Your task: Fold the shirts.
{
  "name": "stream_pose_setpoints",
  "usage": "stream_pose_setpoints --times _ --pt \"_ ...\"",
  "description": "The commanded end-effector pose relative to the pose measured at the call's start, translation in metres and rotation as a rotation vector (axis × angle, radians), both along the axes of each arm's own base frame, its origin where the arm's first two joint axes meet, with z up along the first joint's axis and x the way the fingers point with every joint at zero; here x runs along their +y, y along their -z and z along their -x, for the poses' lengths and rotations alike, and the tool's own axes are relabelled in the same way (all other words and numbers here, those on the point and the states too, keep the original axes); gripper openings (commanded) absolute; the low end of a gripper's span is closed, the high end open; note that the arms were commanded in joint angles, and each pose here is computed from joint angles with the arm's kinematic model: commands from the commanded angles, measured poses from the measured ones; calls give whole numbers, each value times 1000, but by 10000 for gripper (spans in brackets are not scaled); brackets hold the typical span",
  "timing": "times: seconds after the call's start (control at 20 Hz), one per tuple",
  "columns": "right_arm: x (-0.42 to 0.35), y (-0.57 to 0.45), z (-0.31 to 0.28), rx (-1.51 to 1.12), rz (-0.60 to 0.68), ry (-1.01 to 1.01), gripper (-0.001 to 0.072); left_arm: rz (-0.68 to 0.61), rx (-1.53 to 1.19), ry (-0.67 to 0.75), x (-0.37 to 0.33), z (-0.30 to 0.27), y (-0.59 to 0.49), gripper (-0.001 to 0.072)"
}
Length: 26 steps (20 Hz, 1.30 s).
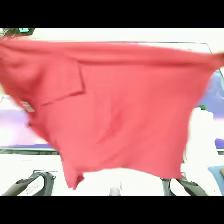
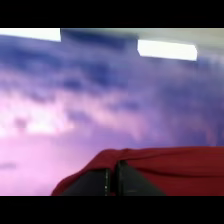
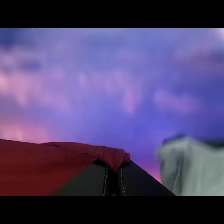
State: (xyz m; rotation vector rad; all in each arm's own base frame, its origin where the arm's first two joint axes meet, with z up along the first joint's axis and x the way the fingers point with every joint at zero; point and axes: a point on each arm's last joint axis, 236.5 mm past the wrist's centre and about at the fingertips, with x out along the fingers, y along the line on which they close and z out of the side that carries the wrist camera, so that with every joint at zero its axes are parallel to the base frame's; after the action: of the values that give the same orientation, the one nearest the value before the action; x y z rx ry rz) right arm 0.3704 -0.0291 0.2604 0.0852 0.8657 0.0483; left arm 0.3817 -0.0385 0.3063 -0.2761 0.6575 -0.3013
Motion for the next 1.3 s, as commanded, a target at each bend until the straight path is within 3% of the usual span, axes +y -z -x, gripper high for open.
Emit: stream_pose_setpoints --times 0.0,0.2,0.45,0.65,0.75,0.95,1.15,1.25 --pt "-5 159 -14 401 -99 36 21 26 386 111 -19 -28 168 33" --pt "-21 225 -100 263 -190 198 22 55 391 114 -49 -93 246 34" --pt "-30 193 -192 -127 -376 338 21 258 83 -145 -33 -199 223 34" --pt "-42 205 -212 -189 -386 380 21 389 51 -273 -21 -230 241 34" --pt "-40 223 -212 -149 -391 383 22 390 104 -263 -26 -229 265 34" --pt "-8 263 -188 46 -400 306 22 329 226 -83 -57 -202 298 33" --pt "-18 250 -146 153 -241 192 22 180 248 118 -43 -156 268 33" --pt "-19 263 -110 305 -185 157 22 109 436 76 -19 -122 292 33"
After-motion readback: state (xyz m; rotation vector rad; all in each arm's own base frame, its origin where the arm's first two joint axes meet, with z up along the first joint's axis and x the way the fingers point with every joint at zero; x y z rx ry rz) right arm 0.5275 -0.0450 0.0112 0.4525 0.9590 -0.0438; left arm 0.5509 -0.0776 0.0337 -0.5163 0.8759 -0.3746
